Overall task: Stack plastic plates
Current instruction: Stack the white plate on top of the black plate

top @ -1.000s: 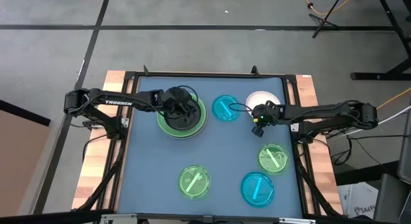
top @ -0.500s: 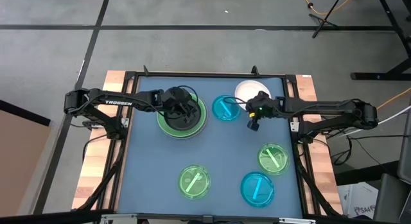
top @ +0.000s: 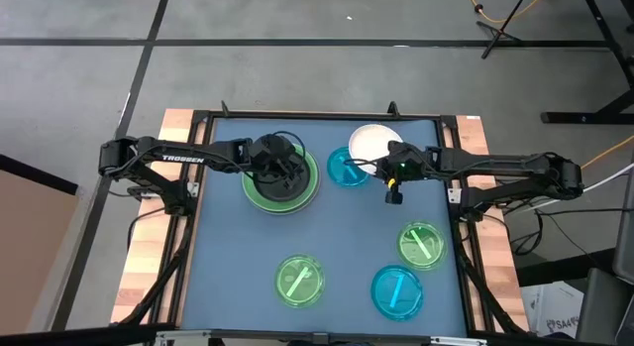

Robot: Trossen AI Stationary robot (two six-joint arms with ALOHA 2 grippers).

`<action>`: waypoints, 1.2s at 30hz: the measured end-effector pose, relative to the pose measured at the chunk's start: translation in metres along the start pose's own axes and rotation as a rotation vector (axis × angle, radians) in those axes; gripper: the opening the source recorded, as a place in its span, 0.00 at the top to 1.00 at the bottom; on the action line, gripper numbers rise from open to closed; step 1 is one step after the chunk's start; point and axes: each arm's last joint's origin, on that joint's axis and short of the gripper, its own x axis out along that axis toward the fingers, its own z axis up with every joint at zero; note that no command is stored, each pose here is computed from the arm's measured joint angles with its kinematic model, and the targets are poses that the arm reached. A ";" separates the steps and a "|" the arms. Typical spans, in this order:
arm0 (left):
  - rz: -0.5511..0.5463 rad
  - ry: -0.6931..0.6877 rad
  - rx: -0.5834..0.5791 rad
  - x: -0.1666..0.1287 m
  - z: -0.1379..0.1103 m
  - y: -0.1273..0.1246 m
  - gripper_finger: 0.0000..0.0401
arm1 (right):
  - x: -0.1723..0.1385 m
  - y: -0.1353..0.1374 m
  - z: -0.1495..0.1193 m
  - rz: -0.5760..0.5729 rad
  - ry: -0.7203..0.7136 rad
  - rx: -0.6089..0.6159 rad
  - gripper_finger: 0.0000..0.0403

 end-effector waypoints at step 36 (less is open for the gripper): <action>-0.116 -0.221 -0.507 0.011 0.018 -0.012 0.70 | -0.003 0.026 0.007 0.347 -0.192 -0.542 1.00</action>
